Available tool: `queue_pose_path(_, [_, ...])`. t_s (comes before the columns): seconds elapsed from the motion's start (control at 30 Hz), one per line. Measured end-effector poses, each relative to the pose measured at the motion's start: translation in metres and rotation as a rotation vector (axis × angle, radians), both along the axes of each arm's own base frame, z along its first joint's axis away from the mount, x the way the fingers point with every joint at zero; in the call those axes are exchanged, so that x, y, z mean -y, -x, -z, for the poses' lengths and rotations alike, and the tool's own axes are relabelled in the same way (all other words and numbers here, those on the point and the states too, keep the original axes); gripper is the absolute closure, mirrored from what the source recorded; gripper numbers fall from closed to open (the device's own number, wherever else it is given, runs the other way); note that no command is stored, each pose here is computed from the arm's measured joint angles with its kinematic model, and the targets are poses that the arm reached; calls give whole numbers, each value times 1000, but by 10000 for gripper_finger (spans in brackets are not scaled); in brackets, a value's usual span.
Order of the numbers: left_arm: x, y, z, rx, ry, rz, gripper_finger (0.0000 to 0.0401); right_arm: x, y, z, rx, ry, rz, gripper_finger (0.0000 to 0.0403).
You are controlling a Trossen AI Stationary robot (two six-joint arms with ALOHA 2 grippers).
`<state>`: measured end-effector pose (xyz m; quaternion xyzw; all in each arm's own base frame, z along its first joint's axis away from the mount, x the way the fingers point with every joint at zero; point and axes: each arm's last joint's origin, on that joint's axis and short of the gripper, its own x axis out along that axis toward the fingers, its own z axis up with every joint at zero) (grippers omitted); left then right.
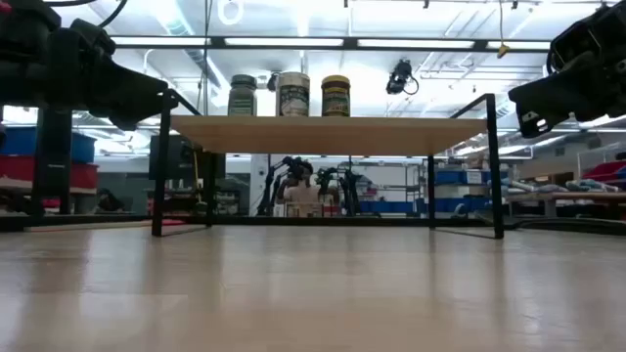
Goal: Shelf spices
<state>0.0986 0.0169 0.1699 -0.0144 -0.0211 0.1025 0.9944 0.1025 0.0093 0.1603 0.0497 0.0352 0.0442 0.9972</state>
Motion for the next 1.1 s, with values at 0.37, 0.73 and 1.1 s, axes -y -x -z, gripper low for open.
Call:
queue_pose_path(0.37, [0,0,0,0,0,0,121,0,0,0,0,0,1,395])
queue_pose_path(0.73, [-1,0,-2,-22,-209,-39,121,0,0,0,0,0,0,395])
queue_pose_path(1.1, [0,3,-19,98,-451,-76,121,0,0,0,0,0,0,395])
